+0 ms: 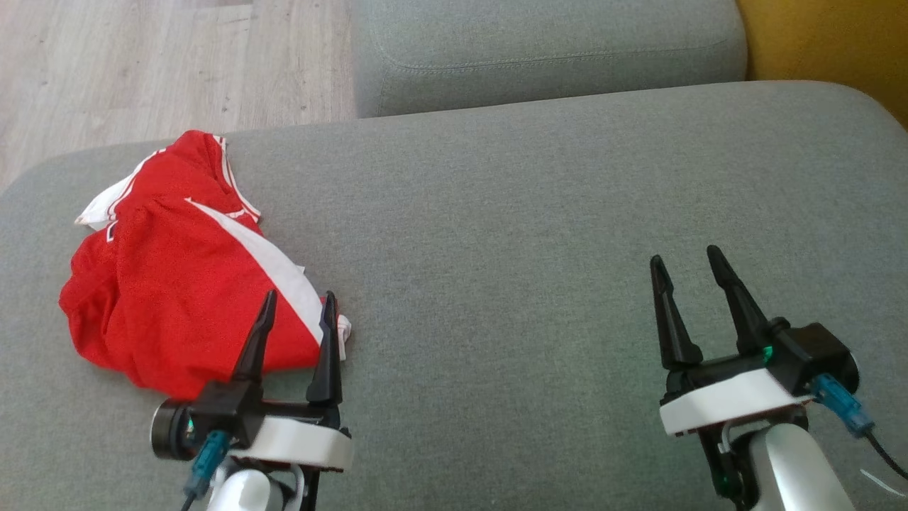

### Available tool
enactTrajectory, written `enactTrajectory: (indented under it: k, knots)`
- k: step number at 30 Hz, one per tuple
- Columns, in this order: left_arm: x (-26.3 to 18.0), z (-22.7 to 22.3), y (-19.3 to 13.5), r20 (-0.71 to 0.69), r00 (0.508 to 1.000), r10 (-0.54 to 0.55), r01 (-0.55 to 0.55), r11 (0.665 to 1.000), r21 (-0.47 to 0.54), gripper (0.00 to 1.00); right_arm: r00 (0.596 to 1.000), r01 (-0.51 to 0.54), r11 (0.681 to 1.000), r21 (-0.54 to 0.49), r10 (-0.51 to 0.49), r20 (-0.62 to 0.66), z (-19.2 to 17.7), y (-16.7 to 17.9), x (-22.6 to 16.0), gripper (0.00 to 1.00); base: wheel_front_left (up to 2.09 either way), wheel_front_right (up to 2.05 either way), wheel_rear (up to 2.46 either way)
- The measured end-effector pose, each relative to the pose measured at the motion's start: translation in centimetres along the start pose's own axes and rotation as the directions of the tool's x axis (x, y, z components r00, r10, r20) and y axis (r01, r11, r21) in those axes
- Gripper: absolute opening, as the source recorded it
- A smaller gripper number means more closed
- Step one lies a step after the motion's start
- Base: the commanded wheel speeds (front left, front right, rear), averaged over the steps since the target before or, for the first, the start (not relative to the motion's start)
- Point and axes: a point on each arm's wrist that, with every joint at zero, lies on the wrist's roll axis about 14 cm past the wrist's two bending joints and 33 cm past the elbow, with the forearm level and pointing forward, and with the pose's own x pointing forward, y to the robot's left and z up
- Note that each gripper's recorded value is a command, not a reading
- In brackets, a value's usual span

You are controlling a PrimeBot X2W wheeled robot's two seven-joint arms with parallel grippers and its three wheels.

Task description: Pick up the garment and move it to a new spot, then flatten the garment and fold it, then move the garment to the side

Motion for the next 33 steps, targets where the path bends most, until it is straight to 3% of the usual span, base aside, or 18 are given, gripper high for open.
enactTrajectory:
  k: [12,24,33]
  knots:
    - [0.1,1.6,1.3,0.074,0.995,0.07,-0.063,0.993,-0.1,1.0,0.998,0.043,0.992,0.117,-0.047,0.038,0.3,-1.1,-0.3,1.0,0.0,0.0,0.0]
    - [-0.5,0.2,1.0,0.059,0.997,0.045,-0.046,0.999,0.027,1.0,1.0,0.026,0.994,0.103,-0.028,0.011,-1.1,-0.3,-0.7,1.0,0.0,0.0,0.0]
    - [-0.6,0.0,1.1,0.052,0.998,0.041,-0.043,0.999,0.027,1.0,1.0,0.02,0.994,0.107,-0.021,0.009,-1.2,-0.1,-0.5,1.0,0.0,0.0,0.0]
